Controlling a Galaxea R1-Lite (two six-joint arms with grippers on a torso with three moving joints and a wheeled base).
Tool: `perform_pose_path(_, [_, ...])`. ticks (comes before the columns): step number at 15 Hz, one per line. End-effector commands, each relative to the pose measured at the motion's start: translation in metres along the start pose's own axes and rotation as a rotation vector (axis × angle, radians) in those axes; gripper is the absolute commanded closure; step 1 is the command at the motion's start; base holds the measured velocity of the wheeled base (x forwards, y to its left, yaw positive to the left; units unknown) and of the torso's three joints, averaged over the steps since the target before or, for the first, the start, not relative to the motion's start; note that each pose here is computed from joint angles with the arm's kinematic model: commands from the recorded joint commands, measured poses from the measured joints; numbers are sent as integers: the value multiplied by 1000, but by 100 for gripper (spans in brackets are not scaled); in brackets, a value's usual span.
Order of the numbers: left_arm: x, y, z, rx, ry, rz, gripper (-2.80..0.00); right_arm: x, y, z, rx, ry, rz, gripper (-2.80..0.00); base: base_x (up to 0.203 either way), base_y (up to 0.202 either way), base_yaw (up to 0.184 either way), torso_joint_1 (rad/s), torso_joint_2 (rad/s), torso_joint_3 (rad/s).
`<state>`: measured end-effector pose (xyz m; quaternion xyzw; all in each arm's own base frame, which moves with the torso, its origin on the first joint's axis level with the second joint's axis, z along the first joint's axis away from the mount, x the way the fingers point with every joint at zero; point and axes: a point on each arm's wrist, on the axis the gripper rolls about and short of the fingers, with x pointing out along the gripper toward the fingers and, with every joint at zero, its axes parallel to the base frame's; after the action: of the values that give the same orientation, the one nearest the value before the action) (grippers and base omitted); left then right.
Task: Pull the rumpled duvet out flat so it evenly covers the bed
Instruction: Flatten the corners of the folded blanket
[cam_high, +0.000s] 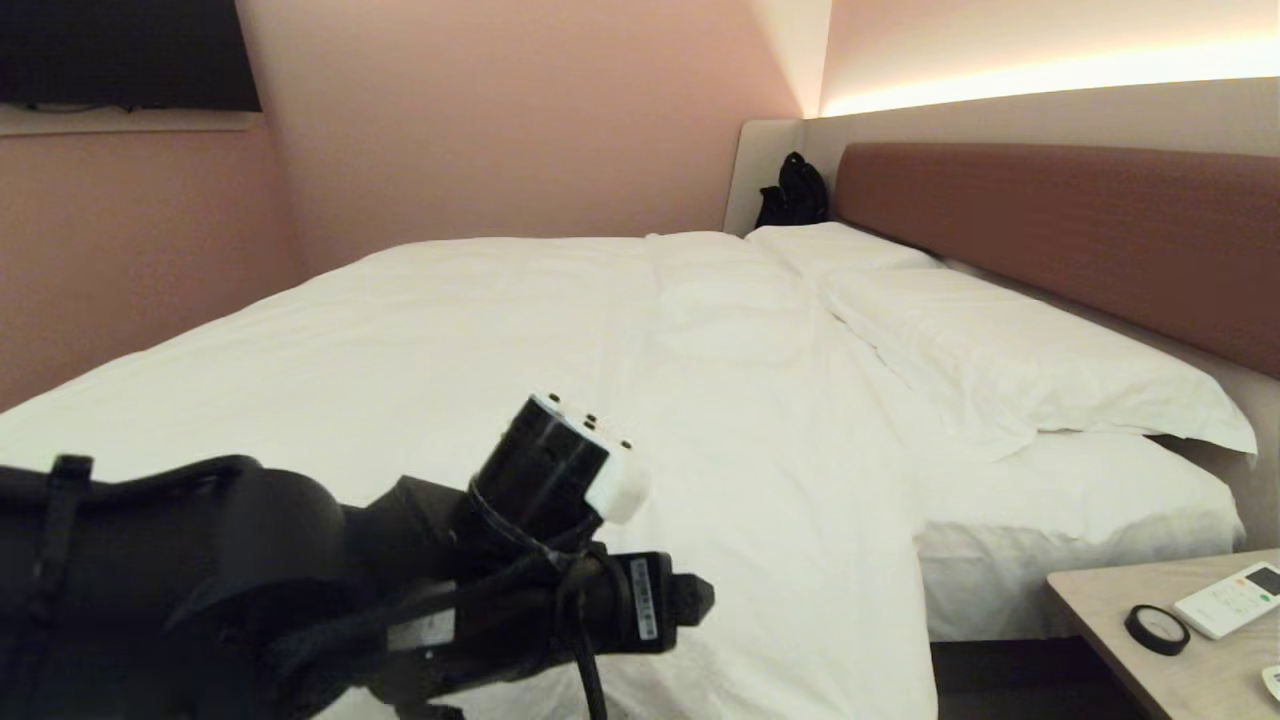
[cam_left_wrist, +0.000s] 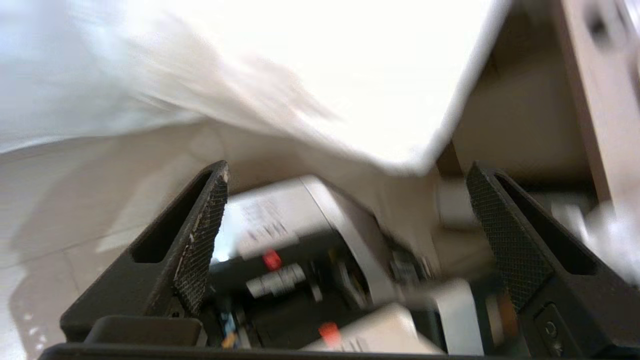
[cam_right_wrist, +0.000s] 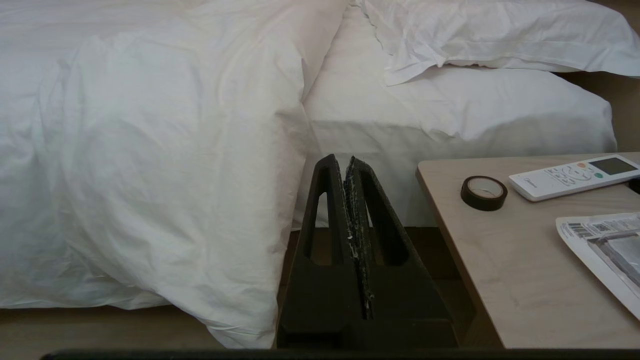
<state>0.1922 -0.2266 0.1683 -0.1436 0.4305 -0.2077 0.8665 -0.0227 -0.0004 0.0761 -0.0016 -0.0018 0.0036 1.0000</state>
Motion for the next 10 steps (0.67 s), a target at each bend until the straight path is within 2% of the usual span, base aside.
perform_pose_path(1, [2, 21, 15, -68, -36, 58, -280, 0, 0, 0, 0, 1, 0, 0, 0, 0, 0, 0, 0, 0])
perform_pose_path(5, [-12, 24, 25, -89, -94, 52, -280, 0, 0, 0, -1, 0, 0, 0, 0, 0, 0, 0, 0, 0])
perform_pose_path(7, [-9, 27, 29, -92, -120, 89, -280, 0, 0, 0, 0, 1, 0, 0, 0, 0, 0, 0, 0, 0])
perform_pose_path(10, [8, 43, 39, -105, -151, 204, -280, 0, 0, 0, 0, 1, 0, 0, 0, 0, 0, 0, 0, 0])
